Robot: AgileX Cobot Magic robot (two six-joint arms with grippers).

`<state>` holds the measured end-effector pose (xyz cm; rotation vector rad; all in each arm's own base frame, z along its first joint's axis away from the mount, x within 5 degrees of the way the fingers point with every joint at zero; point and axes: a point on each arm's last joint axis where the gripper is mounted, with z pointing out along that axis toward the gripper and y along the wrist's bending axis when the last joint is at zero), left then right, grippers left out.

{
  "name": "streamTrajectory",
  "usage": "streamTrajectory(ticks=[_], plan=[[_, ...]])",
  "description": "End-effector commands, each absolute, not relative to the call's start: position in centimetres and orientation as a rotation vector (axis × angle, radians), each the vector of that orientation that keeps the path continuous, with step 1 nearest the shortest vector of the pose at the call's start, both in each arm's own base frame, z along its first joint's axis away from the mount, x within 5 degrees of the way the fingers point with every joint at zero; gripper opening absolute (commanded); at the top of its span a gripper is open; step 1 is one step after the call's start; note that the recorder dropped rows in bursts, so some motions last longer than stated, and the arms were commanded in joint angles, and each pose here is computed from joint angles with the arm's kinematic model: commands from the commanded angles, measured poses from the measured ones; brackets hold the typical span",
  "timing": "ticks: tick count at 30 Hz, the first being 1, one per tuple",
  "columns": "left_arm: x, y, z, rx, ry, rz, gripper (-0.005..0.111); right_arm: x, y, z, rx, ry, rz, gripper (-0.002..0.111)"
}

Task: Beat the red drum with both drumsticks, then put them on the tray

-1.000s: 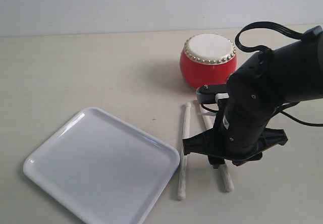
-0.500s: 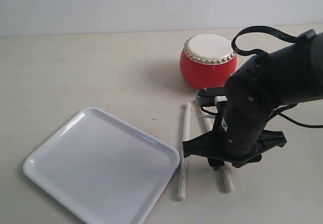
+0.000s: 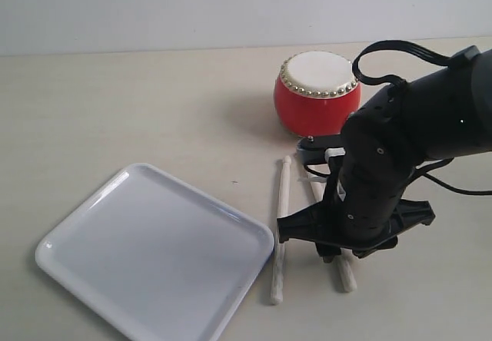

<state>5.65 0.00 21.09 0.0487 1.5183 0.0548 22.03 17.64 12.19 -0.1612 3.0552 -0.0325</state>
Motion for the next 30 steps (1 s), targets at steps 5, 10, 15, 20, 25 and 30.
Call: streamTrajectory(ticks=[5, 10, 15, 20, 25, 30], plan=[[5.6, 0.0, 21.0, 0.054, 1.515, 0.054, 0.0, 21.8, 17.5, 11.3, -0.183, 3.086, -0.068, 0.043], [5.6, 0.0, 21.0, 0.054, 1.515, 0.054, 0.0, 21.8, 17.5, 11.3, -0.183, 3.086, -0.068, 0.039], [5.6, 0.0, 21.0, 0.054, 1.515, 0.054, 0.0, 21.8, 17.6, 11.3, -0.181, 3.087, -0.067, 0.025], [5.6, 0.0, 21.0, 0.054, 1.515, 0.054, 0.0, 21.8, 17.5, 11.4, -0.154, 3.087, -0.068, 0.003], [5.6, 0.0, 21.0, 0.054, 1.515, 0.054, 0.0, 21.9, 17.1, 12.8, -0.213, 3.038, -0.096, 0.0], [5.6, 0.0, 21.0, 0.055, 1.514, 0.052, 0.0, 21.1, 15.6, 18.6, -0.459, 2.868, -0.105, 0.0]])
